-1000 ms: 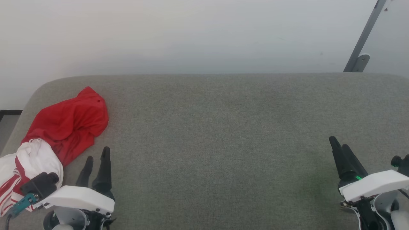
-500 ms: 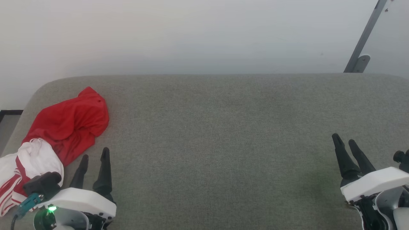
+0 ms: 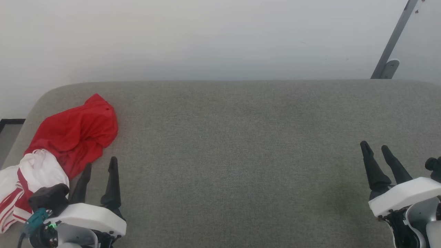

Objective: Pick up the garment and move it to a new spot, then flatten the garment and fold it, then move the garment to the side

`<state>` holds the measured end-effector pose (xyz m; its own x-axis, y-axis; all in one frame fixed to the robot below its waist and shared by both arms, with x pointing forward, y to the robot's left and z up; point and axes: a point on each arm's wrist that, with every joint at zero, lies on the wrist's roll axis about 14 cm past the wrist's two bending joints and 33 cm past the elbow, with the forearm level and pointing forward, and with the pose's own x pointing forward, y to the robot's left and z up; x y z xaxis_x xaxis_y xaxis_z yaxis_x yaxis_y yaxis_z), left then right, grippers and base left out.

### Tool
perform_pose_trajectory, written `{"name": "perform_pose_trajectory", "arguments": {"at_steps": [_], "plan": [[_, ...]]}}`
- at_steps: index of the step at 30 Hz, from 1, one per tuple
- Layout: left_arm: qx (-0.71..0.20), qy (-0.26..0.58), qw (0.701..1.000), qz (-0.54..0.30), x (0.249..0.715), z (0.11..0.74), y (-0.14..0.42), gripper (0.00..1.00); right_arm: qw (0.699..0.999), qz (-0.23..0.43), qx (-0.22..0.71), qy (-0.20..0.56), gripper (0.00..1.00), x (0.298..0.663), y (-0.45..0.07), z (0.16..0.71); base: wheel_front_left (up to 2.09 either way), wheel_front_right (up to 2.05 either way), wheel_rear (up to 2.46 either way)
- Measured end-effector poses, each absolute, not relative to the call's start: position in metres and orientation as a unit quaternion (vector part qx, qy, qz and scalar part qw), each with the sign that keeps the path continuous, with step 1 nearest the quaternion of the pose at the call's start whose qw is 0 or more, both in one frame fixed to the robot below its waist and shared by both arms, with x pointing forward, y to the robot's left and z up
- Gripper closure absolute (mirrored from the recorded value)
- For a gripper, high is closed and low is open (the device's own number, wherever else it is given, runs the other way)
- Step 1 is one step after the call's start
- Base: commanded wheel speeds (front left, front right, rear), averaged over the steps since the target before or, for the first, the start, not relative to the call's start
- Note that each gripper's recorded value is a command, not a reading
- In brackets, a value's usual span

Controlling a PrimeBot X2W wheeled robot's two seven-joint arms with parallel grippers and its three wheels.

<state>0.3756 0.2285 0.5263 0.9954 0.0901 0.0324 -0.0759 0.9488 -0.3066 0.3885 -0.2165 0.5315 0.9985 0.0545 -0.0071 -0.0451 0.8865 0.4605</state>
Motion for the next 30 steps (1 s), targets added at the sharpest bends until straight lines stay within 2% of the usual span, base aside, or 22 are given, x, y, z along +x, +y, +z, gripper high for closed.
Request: {"name": "perform_pose_trajectory", "arguments": {"at_steps": [30], "plan": [[-0.034, -0.062, 0.997, 0.023, 0.368, 0.543, 0.223, 0.0, 0.992, 0.024, 0.124, -0.005, 0.0, 0.388, -0.222, 0.547, 0.0, 0.0, 0.0]]}}
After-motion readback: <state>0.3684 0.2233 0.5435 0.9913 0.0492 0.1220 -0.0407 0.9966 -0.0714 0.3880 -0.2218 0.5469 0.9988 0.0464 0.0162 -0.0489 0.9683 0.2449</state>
